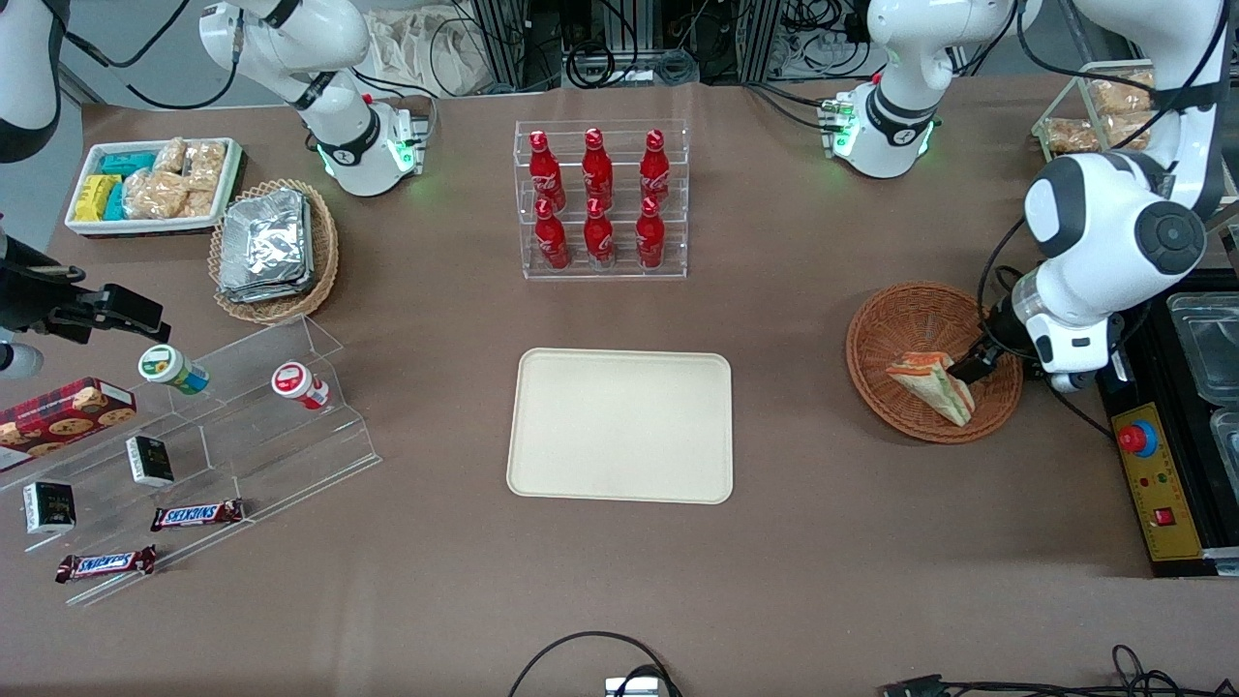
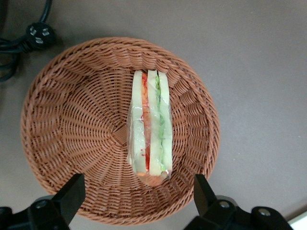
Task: Place sandwich from basket to tray
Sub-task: 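Lower the open left gripper around the wrapped sandwich in the basket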
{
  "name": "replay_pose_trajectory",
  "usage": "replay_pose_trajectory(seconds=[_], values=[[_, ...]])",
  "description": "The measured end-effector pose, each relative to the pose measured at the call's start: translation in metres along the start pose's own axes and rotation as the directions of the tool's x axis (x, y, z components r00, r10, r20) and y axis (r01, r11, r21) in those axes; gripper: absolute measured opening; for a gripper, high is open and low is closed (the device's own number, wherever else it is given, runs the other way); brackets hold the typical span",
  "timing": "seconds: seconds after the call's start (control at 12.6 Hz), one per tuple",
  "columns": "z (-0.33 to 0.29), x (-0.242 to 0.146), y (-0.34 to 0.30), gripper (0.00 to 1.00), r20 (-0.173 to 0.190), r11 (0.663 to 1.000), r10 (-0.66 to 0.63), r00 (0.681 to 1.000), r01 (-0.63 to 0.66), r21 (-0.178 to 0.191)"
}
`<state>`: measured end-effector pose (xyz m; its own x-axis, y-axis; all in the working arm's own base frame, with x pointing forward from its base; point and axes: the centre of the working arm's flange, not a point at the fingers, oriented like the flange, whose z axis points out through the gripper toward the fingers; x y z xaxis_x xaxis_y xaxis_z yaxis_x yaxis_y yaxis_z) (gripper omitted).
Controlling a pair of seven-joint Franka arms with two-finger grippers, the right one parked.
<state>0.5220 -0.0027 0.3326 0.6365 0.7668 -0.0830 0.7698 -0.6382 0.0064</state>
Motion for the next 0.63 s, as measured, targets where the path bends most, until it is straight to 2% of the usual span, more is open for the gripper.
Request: replay_pose_trajectory(seconds=[0.32, 0.63], values=[[0.051, -0.004, -0.015, 1.00, -0.012, 1.000, -0.023, 1.000, 0.023, -0.012], [0.076, -0.009, -0.023, 1.00, -0.025, 0.998, -0.041, 0.999, 0.040, -0.038]])
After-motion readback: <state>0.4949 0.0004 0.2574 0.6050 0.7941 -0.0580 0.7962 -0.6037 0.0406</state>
